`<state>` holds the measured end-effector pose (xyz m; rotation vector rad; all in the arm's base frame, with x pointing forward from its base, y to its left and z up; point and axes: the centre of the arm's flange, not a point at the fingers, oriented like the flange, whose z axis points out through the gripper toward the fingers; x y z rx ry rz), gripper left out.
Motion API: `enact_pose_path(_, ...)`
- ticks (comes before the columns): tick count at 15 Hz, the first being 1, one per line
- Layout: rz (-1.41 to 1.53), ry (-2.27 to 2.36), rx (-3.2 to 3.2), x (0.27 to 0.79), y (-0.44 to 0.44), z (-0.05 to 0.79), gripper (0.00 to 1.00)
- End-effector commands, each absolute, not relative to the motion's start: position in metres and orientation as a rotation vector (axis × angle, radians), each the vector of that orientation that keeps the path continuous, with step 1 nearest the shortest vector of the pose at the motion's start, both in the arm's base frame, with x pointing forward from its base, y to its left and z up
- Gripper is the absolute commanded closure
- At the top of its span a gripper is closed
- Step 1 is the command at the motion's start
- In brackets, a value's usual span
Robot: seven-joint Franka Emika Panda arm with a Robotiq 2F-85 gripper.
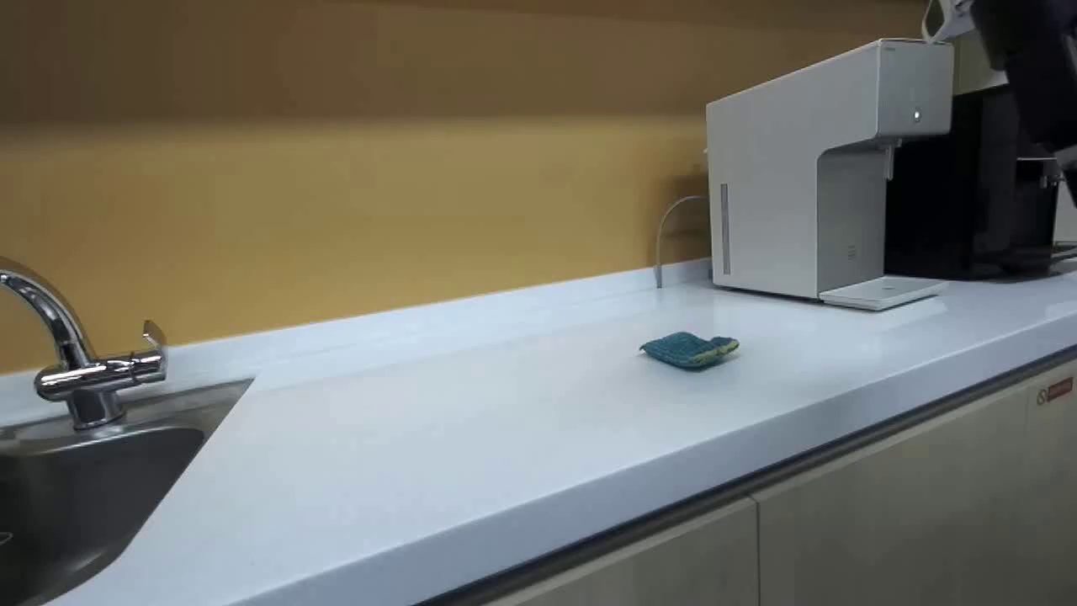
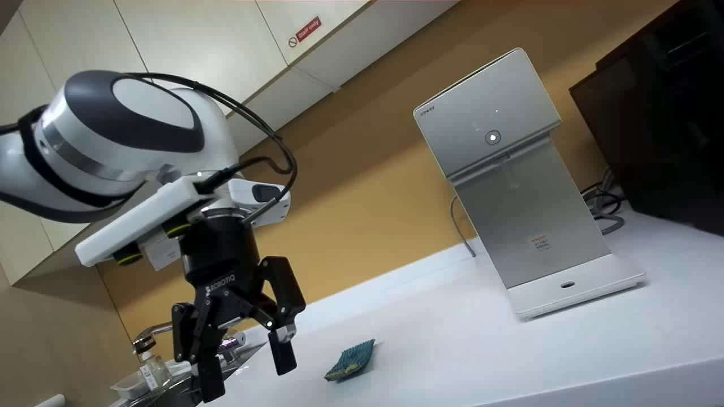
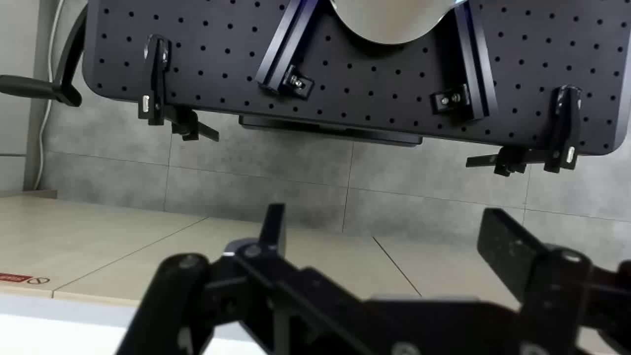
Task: Use the sponge to wipe the counter
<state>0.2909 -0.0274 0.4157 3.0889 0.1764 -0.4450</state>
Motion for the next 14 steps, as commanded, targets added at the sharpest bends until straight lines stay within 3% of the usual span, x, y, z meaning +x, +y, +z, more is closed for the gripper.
enact_pose_path(1, -0.445, 0.176, 3.089, 0.291, -0.027, 0.416, 0.0)
enact_pose_path(10, -0.445, 0.177, 3.089, 0.291, -0.027, 0.416, 0.0)
enact_pose_path(14, -0.25, -0.101, 3.117, 0.323, -0.001, 0.414, 0.0)
